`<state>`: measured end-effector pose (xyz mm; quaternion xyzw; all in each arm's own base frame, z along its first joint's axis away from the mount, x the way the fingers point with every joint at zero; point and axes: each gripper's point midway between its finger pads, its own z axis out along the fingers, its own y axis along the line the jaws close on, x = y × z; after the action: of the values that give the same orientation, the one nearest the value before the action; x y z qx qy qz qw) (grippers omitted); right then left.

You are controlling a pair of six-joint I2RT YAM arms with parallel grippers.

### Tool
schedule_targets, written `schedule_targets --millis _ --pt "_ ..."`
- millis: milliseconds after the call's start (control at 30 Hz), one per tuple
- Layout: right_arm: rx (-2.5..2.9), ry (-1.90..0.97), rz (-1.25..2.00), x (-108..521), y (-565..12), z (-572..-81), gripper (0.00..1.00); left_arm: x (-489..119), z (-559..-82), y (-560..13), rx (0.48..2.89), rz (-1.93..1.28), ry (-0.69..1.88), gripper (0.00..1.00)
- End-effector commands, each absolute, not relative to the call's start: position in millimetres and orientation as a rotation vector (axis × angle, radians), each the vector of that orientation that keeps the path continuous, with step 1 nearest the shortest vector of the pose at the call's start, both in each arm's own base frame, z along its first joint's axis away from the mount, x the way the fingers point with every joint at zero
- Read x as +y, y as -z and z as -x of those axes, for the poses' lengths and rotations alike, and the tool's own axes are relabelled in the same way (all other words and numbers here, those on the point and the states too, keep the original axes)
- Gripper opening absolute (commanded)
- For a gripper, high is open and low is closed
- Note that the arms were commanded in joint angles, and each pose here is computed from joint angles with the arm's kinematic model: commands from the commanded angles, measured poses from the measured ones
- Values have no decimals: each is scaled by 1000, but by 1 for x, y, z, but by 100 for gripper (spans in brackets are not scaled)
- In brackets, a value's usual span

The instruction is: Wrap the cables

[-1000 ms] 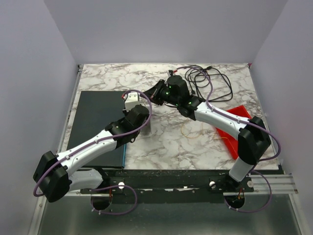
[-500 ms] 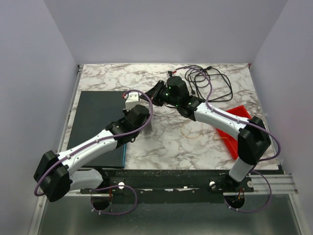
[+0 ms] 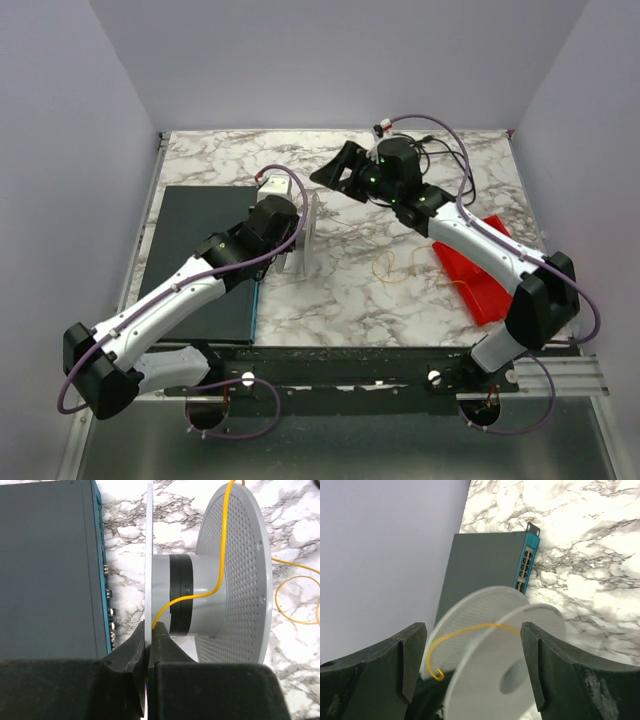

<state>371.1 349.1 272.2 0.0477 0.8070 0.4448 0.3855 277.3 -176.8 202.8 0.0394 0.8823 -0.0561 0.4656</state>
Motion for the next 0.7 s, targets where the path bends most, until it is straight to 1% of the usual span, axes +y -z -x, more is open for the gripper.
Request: schedule_targets --millis 0,100,167,300,400,533,667 --pt "2018 -1053 12 323 -280 -345 85 -173 -263 -247 2150 -140 234 0" --pt "1962 -1046 46 298 -279 -348 85 -167 -258 -267 2149 -149 249 0" --pt "1920 -1098 76 287 -282 -346 87 -161 -255 -280 2146 -146 245 0" --pt "1826 -1232 193 285 -284 -315 89 -152 -252 -298 2151 -138 264 0" --pt "1756 -1279 260 283 -281 -291 91 -148 -252 -308 2151 -139 280 0" --pt "1783 -1108 366 296 -252 -270 94 -147 -251 -321 2138 -145 302 0" --pt "1832 -997 392 312 -217 -270 93 -145 -250 -329 2120 -147 322 0"
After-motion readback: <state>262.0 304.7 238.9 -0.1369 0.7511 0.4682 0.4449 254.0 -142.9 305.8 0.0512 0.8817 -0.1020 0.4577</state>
